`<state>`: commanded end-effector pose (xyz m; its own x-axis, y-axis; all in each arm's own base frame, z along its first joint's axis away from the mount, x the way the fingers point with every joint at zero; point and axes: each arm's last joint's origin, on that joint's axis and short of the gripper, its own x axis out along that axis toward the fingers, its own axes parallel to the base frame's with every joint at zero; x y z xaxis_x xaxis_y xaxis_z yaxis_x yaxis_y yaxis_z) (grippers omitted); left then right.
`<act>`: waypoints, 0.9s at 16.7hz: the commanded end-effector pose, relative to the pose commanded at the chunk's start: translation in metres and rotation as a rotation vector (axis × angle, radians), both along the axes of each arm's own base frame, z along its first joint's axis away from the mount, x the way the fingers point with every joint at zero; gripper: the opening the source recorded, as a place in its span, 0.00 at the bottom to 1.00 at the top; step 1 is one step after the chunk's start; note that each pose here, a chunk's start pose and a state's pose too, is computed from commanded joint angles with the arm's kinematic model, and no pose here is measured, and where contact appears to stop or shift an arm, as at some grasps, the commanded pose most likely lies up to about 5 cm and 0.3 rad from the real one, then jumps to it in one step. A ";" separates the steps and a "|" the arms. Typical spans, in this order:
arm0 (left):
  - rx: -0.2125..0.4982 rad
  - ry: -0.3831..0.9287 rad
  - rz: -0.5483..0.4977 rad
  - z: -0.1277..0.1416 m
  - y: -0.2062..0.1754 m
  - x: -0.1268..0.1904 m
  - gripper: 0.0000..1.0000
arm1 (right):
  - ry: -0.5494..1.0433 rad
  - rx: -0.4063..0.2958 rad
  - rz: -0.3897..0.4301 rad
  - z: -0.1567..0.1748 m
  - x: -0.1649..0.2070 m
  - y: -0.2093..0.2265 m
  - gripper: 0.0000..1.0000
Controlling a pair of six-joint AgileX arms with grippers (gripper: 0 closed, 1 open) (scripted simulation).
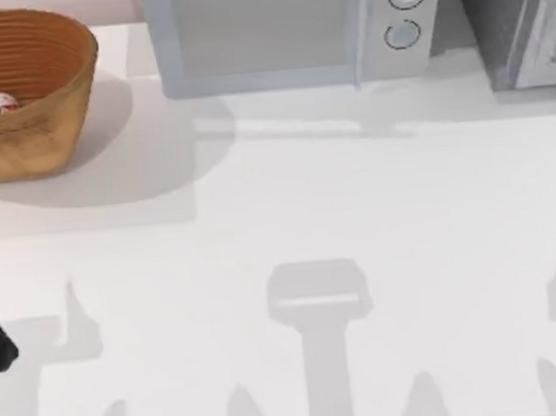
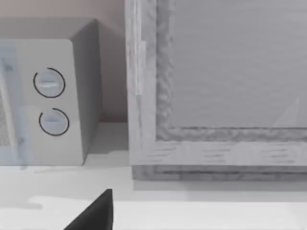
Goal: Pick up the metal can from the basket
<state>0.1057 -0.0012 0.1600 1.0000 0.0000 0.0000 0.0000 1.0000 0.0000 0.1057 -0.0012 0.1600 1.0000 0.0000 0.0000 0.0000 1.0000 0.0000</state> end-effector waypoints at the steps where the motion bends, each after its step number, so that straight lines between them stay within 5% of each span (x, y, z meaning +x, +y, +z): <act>1: 0.000 0.000 0.000 0.000 0.000 0.000 1.00 | 0.000 0.000 0.000 0.000 0.000 0.000 1.00; 7: 0.000 0.098 0.032 0.021 0.003 0.004 1.00 | 0.000 0.000 0.000 0.000 0.000 0.000 1.00; 15: 0.006 0.438 0.050 0.117 0.009 0.063 1.00 | 0.000 0.000 0.000 0.000 0.000 0.000 1.00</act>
<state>0.1685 0.0081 0.2771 0.9044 0.0500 -0.4237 -0.0476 0.9987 0.0164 0.1057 -0.0012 0.1600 1.0000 0.0000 0.0000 0.0000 1.0000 0.0000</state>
